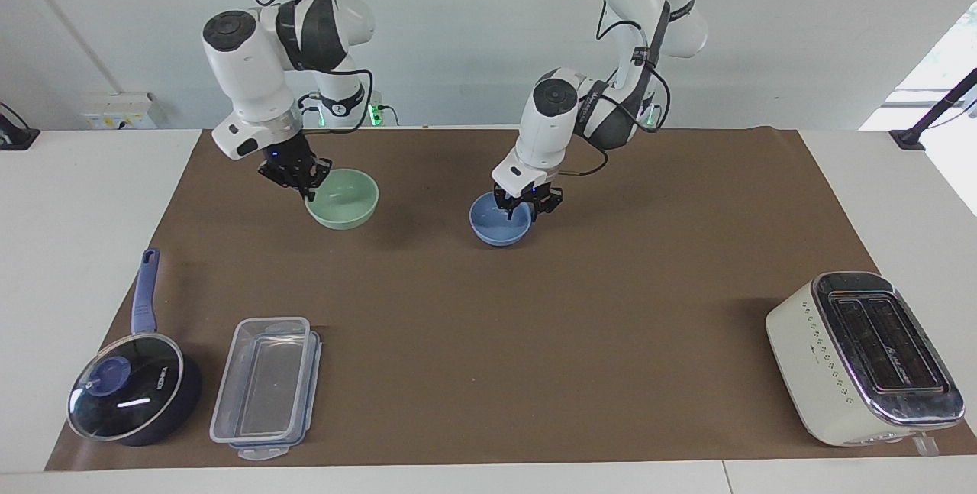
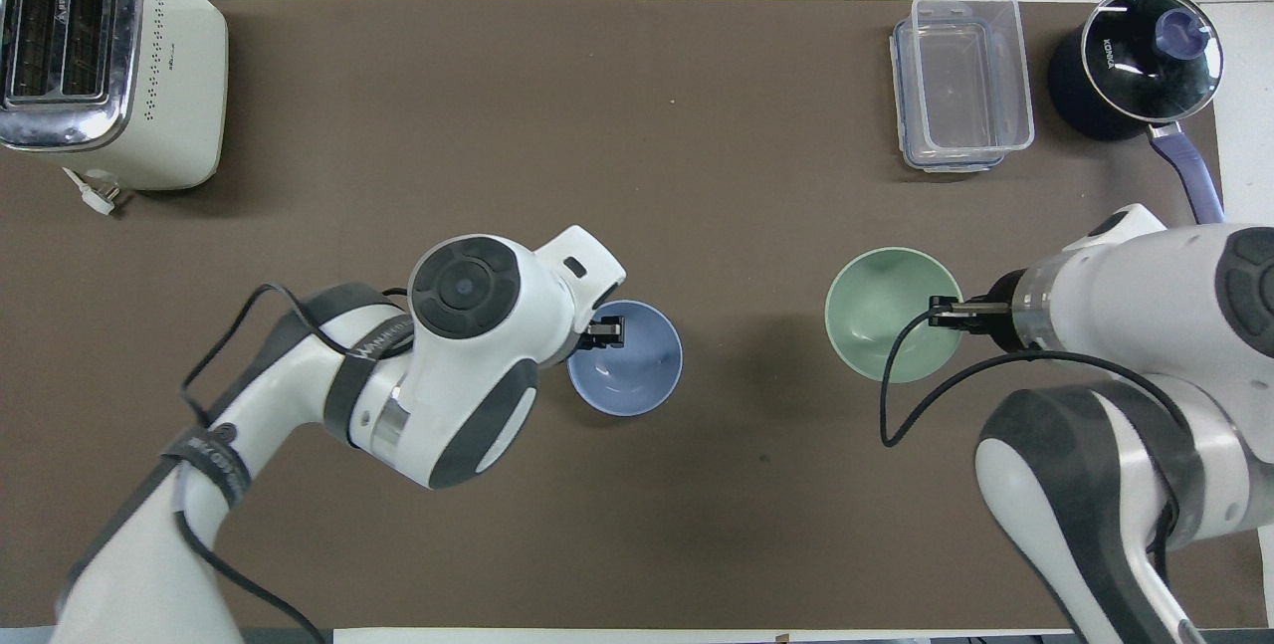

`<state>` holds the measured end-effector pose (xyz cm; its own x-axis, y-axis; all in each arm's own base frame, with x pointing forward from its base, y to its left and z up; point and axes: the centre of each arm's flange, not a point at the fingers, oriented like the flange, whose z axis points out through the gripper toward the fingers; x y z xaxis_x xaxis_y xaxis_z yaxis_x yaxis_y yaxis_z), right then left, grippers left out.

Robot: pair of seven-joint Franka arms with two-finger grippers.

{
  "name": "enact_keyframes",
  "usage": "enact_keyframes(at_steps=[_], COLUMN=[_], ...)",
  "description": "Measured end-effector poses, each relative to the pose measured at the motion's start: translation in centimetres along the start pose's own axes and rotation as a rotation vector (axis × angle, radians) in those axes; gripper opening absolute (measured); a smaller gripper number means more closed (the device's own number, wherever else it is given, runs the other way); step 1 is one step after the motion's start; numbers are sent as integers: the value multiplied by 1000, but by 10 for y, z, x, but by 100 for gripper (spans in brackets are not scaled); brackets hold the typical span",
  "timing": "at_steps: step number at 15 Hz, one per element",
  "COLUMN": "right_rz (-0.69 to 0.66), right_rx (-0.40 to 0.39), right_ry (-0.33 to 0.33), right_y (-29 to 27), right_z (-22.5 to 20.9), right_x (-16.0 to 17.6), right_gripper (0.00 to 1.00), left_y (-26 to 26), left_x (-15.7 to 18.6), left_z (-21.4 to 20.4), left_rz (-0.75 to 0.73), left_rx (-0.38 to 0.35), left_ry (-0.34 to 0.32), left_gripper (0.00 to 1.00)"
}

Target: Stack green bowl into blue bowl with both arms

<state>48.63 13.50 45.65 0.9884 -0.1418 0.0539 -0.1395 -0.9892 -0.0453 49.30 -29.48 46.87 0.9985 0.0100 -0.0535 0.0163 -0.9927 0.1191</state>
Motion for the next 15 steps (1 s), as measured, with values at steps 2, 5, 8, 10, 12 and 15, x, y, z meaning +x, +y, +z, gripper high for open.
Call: enact_keyframes(at_steps=[2, 5, 8, 10, 12, 15], right_rz=[25, 76, 110, 116, 116, 125], right_rx=[48, 80, 91, 96, 94, 96], right_ry=[2, -3, -9, -8, -13, -36], right_y=[-30, -80, -127, -144, -155, -159], right_z=[5, 10, 19, 33, 46, 57], right_x=[-4, -5, -9, -11, -14, -16], right_gripper=[5, 5, 5, 5, 5, 5], left_y=[-14, -30, -100, -159, -203, -218], left_x=[-3, 4, 32, 45, 46, 36], left_z=[-19, -21, -60, -111, -152, -179], left_rz=[-10, -12, -8, 13, 38, 50], left_rx=[-1, 1, 2, 2, 46, 105], left_ry=[0, -5, -20, -21, -9, -42], left_gripper=[100, 100, 100, 100, 100, 100])
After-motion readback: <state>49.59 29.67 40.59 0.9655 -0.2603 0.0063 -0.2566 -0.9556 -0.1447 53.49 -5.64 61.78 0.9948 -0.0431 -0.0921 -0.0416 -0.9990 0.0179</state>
